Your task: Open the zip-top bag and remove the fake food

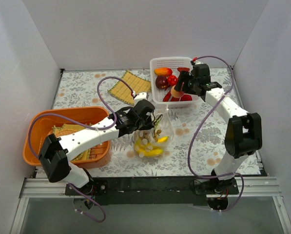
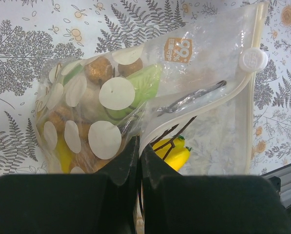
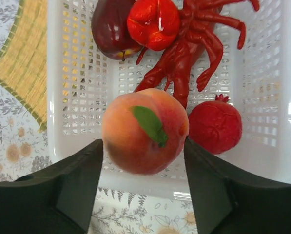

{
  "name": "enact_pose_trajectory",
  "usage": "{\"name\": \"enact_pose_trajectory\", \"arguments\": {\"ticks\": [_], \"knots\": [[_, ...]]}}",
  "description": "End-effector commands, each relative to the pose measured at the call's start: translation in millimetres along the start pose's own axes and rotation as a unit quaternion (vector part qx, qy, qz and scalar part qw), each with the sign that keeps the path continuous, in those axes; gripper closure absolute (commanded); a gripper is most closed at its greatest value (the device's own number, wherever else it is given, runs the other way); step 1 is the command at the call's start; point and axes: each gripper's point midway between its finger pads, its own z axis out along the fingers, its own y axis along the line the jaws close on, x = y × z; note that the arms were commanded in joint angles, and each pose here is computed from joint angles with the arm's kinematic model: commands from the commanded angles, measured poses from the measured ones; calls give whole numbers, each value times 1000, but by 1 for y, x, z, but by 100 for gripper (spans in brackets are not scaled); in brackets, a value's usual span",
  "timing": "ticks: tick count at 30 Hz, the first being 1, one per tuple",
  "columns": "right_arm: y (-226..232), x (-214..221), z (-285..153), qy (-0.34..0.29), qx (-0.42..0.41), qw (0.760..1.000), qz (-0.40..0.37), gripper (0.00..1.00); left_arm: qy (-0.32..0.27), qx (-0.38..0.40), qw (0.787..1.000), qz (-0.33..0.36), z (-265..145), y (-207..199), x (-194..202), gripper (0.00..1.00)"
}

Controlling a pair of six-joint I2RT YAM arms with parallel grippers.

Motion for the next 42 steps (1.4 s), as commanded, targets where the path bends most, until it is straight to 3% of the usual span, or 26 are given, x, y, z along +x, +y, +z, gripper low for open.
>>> {"name": "enact_pose_trajectory", "arguments": {"ticks": [1, 5, 9, 11, 14, 18, 20, 27, 42], "knots": [[19, -37, 5, -39, -31, 998, -25, 20, -25, 25, 999, -4, -25, -10, -24, 100], [22, -43, -11, -41, -29, 998, -32, 17, -28, 25, 999, -4, -25, -10, -25, 100], [37, -47, -63, -62, -46, 996, -35, 19, -32, 27, 999, -4, -22, -15, -29, 100], [45, -31, -83, -55, -61, 996, -26, 27, -35, 32, 999, -2, -22, -20, -33, 100], [70, 9, -125, -53, -116, 992, -12, 51, -37, 34, 999, 0, -21, -22, -36, 100], [105, 57, -172, -54, -189, 980, 5, 59, -38, 38, 999, 1, -21, -25, -36, 100], [118, 89, -173, -27, -213, 976, 17, 61, -38, 36, 999, 2, -20, -24, -37, 100], [129, 125, -146, 2, -208, 978, 26, 66, -35, 35, 999, -2, -17, -23, -33, 100], [127, 128, -104, -50, -161, 983, 77, 54, -31, 37, 999, -3, -15, -25, -32, 100]]}}
